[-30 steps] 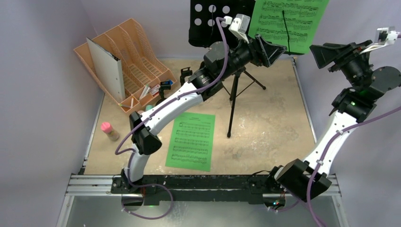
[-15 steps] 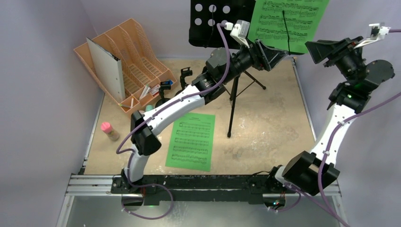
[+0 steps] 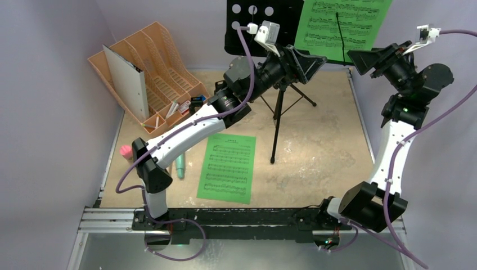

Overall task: Pack up the instrument practice props
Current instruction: Pick up the sheet music from the music stand.

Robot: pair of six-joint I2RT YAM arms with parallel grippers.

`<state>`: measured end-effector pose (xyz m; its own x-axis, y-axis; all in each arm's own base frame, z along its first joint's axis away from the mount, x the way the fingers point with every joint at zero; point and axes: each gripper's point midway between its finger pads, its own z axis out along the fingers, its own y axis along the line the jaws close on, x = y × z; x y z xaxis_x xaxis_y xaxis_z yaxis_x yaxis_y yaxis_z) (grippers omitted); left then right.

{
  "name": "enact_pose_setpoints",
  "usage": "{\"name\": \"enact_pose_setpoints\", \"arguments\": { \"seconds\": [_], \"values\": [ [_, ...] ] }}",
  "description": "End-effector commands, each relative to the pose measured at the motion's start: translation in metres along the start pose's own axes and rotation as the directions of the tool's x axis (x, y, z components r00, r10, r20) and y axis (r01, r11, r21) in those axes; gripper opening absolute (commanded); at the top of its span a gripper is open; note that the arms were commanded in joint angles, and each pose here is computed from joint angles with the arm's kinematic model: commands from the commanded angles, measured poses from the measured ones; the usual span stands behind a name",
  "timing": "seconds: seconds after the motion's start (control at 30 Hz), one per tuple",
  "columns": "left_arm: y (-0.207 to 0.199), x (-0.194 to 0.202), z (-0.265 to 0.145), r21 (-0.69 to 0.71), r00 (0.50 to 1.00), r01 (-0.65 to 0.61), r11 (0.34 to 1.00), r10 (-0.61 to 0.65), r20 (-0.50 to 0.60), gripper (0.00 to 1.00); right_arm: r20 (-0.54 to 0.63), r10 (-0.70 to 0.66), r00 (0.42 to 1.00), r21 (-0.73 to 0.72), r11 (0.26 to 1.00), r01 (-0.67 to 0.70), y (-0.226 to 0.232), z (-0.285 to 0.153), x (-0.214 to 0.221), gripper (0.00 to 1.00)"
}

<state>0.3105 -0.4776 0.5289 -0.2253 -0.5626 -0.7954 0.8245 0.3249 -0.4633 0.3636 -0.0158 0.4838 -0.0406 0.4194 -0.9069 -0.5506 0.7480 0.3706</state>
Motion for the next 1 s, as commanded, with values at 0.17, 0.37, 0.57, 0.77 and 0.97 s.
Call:
{"name": "enact_pose_setpoints", "arguments": {
  "seconds": [0.17,0.37,0.57,0.77,0.97],
  "values": [
    [-0.007,-0.021,-0.01,-0.004,0.999,-0.036,0.999,0.036,0.03,0.72,0.009,-0.08,0.997,-0.063,0.995,0.081,0.04,0.002,-0.006,0.75],
    [-0.007,-0.02,-0.01,-0.005,0.999,-0.031,1.0,0.031,0.027,0.72,0.016,-0.097,0.995,-0.086,0.991,0.098,0.061,-0.004,-0.007,0.75],
    [-0.007,-0.019,-0.009,-0.002,0.999,-0.014,1.0,0.014,0.028,0.72,0.017,-0.084,0.996,-0.103,0.991,0.086,0.074,-0.006,-0.002,0.74],
    [-0.009,-0.02,-0.009,-0.001,1.0,-0.002,1.0,0.002,0.029,0.72,0.012,-0.074,0.997,-0.111,0.991,0.075,0.081,-0.007,0.005,0.73],
    [-0.009,-0.017,-0.002,0.001,0.999,0.021,1.0,-0.021,0.031,0.71,0.018,-0.065,0.998,-0.06,0.996,0.066,0.076,-0.006,-0.001,0.74]
  ]
}}
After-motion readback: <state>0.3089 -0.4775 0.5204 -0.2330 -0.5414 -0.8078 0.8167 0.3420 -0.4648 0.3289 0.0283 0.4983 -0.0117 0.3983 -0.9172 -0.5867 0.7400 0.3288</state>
